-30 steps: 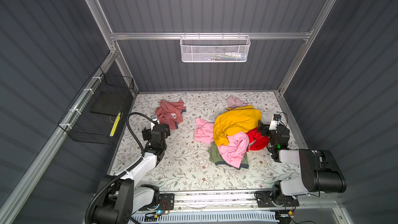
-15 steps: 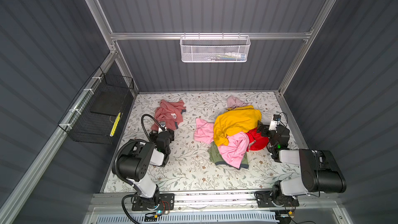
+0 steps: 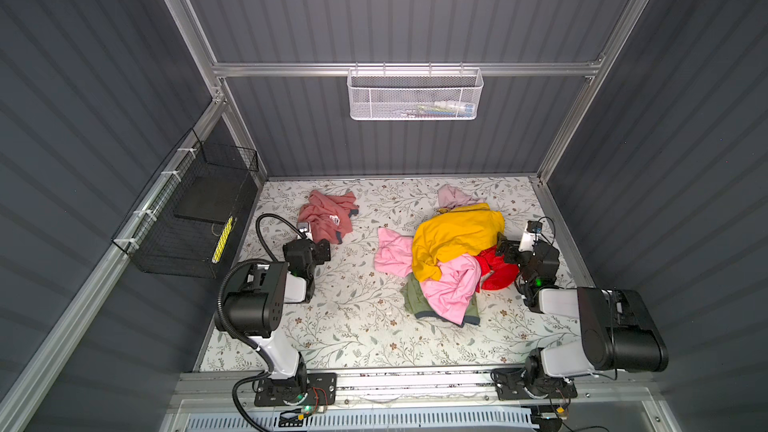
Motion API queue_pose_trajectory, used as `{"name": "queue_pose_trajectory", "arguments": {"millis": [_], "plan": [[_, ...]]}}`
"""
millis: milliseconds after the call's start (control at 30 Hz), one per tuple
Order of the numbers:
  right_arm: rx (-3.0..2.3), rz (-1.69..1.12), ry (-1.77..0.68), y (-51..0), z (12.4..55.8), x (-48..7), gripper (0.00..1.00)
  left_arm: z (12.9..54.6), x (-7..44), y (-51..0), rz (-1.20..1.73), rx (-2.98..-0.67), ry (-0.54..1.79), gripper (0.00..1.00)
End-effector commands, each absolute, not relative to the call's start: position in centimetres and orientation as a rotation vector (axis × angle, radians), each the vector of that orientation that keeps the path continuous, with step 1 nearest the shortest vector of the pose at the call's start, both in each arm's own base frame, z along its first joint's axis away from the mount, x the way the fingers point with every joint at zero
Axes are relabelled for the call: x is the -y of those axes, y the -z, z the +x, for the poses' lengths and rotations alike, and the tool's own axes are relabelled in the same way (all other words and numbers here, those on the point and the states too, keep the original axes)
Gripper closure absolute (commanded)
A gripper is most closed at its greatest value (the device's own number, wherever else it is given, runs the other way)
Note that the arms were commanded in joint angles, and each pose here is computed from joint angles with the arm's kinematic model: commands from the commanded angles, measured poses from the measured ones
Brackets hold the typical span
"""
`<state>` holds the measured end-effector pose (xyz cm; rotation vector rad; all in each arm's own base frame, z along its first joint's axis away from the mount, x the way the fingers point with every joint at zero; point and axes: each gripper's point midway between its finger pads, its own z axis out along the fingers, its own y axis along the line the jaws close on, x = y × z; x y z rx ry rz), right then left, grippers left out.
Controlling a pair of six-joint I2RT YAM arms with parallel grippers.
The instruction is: Pick out a specific cloth from the pile
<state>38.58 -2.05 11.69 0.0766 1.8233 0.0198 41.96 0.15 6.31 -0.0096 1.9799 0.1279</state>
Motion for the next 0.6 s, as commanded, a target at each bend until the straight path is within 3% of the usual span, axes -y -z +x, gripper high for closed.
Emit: {"name": "queue_pose_trajectory", "arguments": {"millis": [0, 567], "plan": [[-1.819, 0.084, -0.031, -11.93, 38.74, 2.13, 0.01, 41.84, 0.44, -6.23, -0.001, -1.988, -0.085, 0.00], [-1.818, 0.086, -0.030, -11.93, 38.70, 2.19, 0.01, 41.87, 0.50, -6.28, 0.004, -1.986, -0.084, 0.00]]}}
